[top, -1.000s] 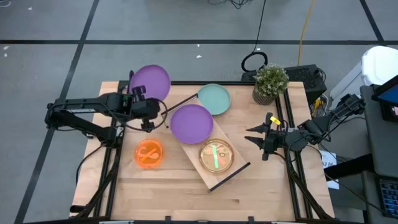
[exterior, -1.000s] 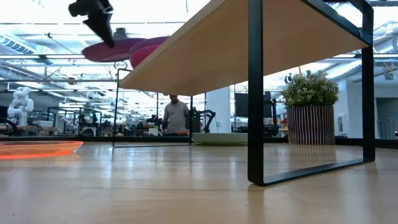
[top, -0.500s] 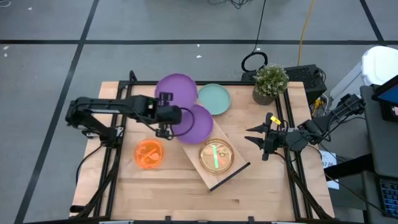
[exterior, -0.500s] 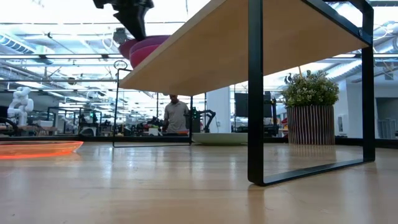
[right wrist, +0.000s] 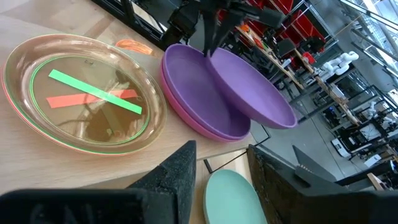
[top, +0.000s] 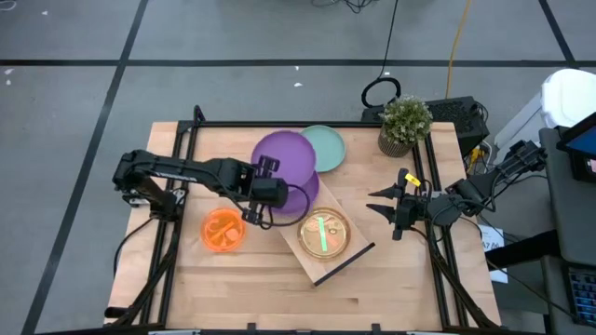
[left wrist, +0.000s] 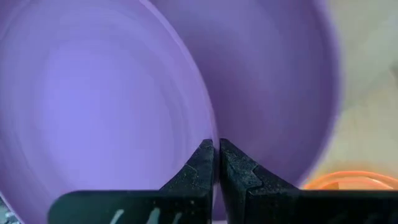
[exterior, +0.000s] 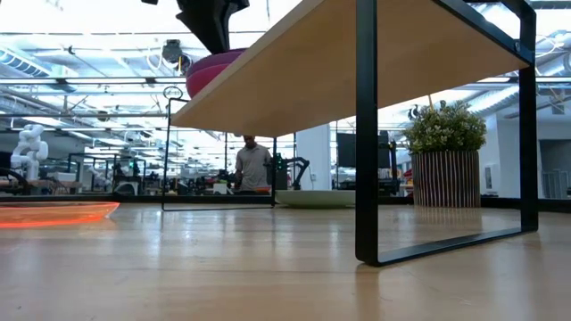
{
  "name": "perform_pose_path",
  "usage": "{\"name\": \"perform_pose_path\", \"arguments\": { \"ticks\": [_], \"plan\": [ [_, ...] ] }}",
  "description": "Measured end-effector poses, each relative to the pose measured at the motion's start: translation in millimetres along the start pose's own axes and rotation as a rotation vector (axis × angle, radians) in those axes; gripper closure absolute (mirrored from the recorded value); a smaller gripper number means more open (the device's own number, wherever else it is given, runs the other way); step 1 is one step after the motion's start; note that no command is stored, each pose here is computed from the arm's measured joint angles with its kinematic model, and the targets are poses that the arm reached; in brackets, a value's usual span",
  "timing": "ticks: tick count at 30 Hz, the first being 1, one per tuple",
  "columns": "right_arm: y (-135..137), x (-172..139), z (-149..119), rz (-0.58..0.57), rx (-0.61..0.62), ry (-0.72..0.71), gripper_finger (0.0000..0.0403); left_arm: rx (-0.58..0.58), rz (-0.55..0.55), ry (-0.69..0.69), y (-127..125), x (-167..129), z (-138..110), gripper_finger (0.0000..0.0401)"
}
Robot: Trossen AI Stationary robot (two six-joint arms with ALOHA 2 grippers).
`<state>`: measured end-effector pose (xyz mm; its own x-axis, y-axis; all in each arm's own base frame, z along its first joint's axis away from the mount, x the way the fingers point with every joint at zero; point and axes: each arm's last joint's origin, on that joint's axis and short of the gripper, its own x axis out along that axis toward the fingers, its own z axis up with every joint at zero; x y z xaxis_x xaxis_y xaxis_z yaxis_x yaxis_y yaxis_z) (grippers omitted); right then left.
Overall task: Place and stack plates onto a shelf
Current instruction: Stack the purple plate on top of the purple plate on the shelf
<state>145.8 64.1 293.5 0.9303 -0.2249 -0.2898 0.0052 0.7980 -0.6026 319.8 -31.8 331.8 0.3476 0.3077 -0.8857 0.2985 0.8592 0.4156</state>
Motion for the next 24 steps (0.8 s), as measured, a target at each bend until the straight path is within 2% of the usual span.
{"name": "perform_pose_path", "arguments": {
  "ticks": [10,15,24],
  "plan": [
    [0.0,0.0,0.0,0.000,0.001,0.000,0.0275,0.034,-0.065,-0.102,-19.7,-6.1,12.1,0.0391],
    [0.0,0.0,0.1,0.000,0.001,-0.001,0.0275,0.050,-0.078,-0.107,-29.5,-7.6,13.8,0.0391],
    [0.0,0.0,0.1,0.000,0.002,-0.001,0.0275,0.033,-0.110,-0.118,-38.4,-11.0,15.5,0.0360]
  ]
}}
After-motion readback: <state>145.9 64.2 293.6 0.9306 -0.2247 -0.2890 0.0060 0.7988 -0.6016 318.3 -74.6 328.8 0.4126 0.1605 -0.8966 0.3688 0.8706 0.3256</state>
